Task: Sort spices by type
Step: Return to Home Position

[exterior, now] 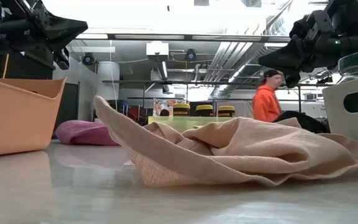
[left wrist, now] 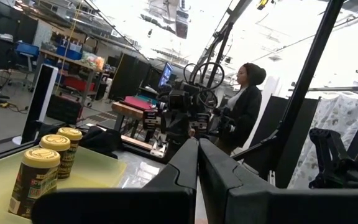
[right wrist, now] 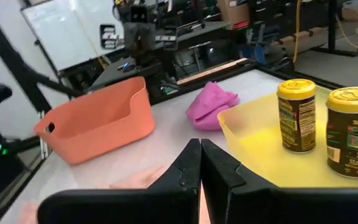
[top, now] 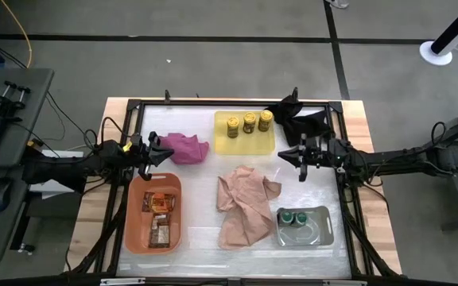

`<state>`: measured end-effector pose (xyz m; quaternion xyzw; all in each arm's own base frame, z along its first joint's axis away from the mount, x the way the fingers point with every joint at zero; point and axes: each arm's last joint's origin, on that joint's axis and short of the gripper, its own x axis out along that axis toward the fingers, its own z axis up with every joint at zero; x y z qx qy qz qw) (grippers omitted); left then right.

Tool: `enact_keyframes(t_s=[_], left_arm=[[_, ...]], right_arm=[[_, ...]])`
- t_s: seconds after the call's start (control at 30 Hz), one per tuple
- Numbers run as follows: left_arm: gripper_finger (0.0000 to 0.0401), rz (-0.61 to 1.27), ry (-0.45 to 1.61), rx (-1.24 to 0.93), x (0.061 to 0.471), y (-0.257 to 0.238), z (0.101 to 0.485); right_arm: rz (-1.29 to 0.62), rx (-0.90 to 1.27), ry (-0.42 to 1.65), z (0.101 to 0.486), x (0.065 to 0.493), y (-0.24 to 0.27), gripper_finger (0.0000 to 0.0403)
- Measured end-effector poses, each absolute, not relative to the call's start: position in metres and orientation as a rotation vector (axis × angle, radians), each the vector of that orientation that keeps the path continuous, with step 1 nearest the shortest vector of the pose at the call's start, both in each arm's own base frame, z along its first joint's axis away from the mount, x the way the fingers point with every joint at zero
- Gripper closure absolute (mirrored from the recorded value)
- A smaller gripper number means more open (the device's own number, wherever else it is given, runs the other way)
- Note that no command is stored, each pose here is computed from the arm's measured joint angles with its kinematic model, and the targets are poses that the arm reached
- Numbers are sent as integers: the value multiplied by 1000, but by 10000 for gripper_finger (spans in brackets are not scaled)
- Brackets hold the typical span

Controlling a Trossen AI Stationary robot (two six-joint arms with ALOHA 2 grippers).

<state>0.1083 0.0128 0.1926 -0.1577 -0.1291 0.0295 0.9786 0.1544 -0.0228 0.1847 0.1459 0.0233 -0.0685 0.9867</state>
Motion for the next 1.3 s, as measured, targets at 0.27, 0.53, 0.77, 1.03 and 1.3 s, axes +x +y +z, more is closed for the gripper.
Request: enact_keyframes(t_s=[0.27,0.53,0.77,1.03,1.3], left_arm=[[400,59,-260,-318,108,13,193],[400,59,-260,-318,108,13,193],[400,60,-260,-318,108,13,193],[400,61,-258,-318,108,13,192],[400,63,-246,-319,109,13,191]], right_arm=[[-94,256,74,183,154,-21,403],[-74,221,78,183,154,-21,403],[-65,272,28,167,145,-19,403],[-39,281,1,165,137,-16,403],[-26,186,-37,172,114,-11,403]])
